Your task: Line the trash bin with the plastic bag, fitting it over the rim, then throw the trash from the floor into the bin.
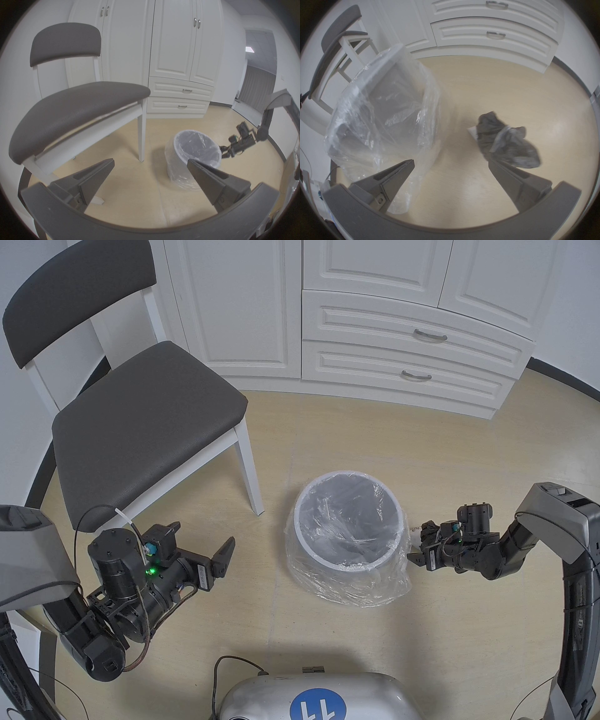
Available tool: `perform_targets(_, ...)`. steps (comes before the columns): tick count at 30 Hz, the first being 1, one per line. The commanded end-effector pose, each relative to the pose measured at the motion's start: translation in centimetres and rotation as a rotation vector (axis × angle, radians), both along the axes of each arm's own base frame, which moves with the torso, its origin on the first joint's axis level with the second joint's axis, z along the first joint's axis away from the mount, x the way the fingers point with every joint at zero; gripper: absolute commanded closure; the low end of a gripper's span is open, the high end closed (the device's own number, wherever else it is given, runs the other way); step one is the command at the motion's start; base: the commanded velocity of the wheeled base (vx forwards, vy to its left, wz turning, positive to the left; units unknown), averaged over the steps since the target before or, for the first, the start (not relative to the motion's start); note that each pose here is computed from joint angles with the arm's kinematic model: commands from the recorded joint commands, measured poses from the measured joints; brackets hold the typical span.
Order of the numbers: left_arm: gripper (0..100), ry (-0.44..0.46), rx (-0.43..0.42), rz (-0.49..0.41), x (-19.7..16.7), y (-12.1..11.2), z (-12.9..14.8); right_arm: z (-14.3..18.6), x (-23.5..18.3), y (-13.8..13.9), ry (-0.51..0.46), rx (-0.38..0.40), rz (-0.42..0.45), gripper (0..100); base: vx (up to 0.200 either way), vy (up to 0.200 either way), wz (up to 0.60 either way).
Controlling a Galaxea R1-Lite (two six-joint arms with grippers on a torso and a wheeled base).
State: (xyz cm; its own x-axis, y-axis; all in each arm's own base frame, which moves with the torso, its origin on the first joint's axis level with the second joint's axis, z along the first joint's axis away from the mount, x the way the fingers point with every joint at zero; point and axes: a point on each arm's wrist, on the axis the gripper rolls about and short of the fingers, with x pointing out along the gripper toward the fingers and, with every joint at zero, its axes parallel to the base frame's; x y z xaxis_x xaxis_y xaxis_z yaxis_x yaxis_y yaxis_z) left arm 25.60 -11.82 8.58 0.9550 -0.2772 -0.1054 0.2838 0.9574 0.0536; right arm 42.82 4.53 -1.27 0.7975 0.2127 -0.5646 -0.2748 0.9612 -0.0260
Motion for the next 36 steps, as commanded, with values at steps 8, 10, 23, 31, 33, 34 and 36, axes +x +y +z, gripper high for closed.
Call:
perform_targets(8, 0, 0.138, 0.051, -0.055, 2.0, -3.0, -5.7, 7.2, -3.7, 1.4, -0.117, -0.076, -0.006, 0, 0.0, 0.0, 0.0)
perform_targets(10, 0, 0.128, 0.043, -0.064, 2.4, -3.6, -5.9, 7.8, -4.1, 1.3, -0.129, -0.085, -0.013, 0, 0.0, 0.0, 0.0)
perform_targets(23, 0, 0.157, 0.053, -0.055, 5.9, -5.1, -10.4, 12.2, -6.8, -0.5, -0.261, -0.115, -0.074, 0, 0.0, 0.0, 0.0)
perform_targets(31, 0, 0.126, 0.04, -0.043, 9.5, -6.2, -13.4, 13.7, -7.4, -1.2, -0.308, -0.119, -0.093, 0, 0.0, 0.0, 0.0)
perform_targets(33, 0, 0.117, 0.036, -0.036, 10.4, -6.2, -13.7, 13.7, -7.4, -1.2, -0.309, -0.121, -0.097, 0, 0.0, 0.0, 0.0)
perform_targets(34, 0, 0.105, 0.028, -0.016, 12.4, -6.2, -14.2, 13.7, -7.2, -1.5, -0.319, -0.129, -0.122, 0, 0.0, 0.0, 0.0)
perform_targets(36, 0, 0.104, 0.025, 0.004, 14.3, -6.2, -14.6, 13.8, -7.1, -1.6, -0.335, -0.133, -0.134, 0, 0.0, 0.0, 0.0)
